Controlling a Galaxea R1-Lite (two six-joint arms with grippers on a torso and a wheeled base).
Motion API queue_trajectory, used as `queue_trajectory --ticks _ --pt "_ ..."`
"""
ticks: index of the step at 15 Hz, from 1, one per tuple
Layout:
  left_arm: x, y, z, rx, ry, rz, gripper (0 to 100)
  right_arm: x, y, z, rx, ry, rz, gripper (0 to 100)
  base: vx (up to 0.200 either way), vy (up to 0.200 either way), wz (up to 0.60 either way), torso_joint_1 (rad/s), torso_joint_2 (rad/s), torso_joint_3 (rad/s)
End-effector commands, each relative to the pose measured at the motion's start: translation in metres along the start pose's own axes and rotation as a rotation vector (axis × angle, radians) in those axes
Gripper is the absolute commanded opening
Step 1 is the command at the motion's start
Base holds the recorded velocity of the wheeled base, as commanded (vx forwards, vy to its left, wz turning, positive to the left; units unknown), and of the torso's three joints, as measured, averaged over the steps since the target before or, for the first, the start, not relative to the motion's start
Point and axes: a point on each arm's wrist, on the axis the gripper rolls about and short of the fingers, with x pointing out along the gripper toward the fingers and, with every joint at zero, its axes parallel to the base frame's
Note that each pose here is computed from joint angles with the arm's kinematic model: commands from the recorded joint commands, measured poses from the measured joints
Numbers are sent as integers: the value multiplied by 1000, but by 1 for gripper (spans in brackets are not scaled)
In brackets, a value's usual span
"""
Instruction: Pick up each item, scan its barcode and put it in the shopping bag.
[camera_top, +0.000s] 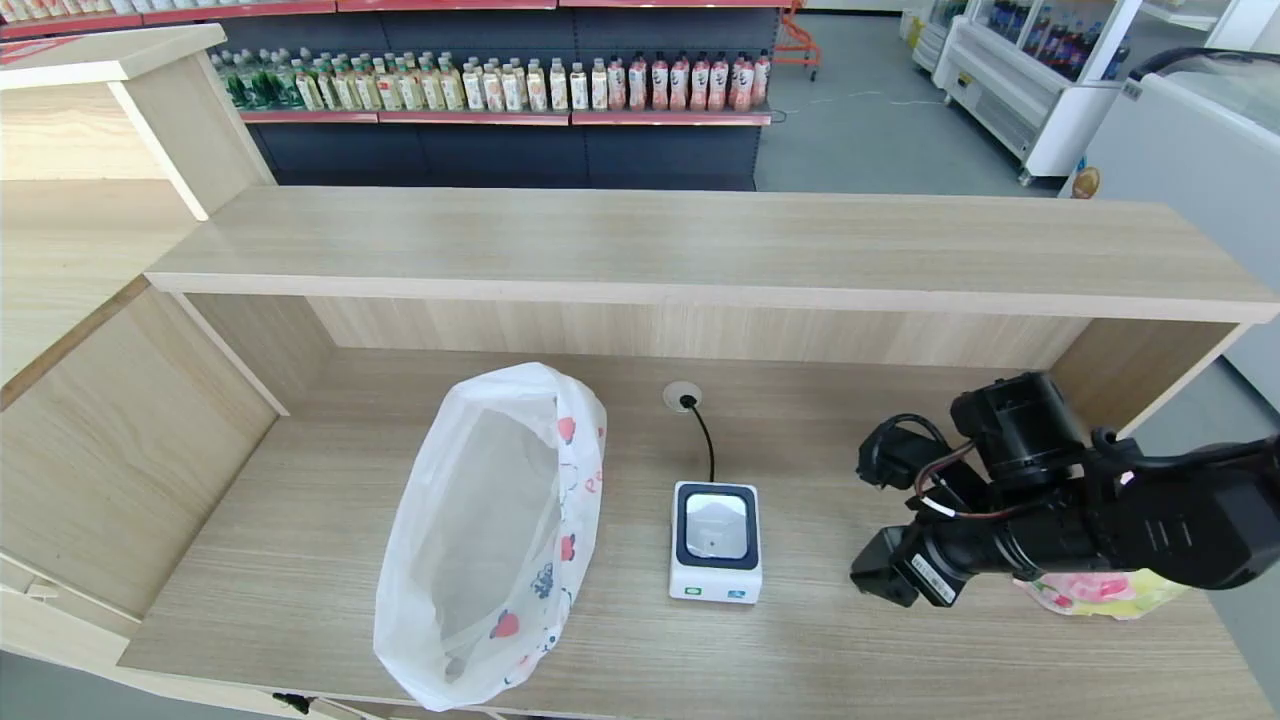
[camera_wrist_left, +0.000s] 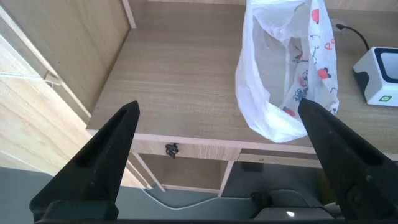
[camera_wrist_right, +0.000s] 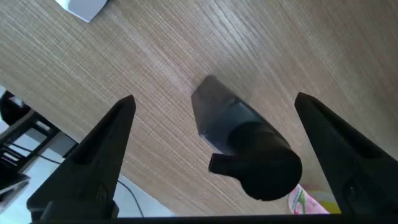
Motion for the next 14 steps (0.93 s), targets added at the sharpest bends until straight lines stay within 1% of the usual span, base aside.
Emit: queue_trajectory --ticks 1,3,5,9,14 --pt "0 0 0 0 0 1 100 17 2 -4 -41 31 6 100 0 0 0 0 0 0" --pt "0 0 0 0 0 1 100 25 1 -3 -97 18 -10 100 0 0 0 0 0 0" --pt "0 0 0 0 0 1 100 28 1 -5 -121 14 -12 100 0 0 0 0 0 0" --pt "0 0 0 0 0 1 100 30 0 -7 -122 21 -14 100 0 0 0 0 0 0" --pt "0 0 0 0 0 1 100 38 -2 -12 -113 2 -28 100 0 0 0 0 0 0"
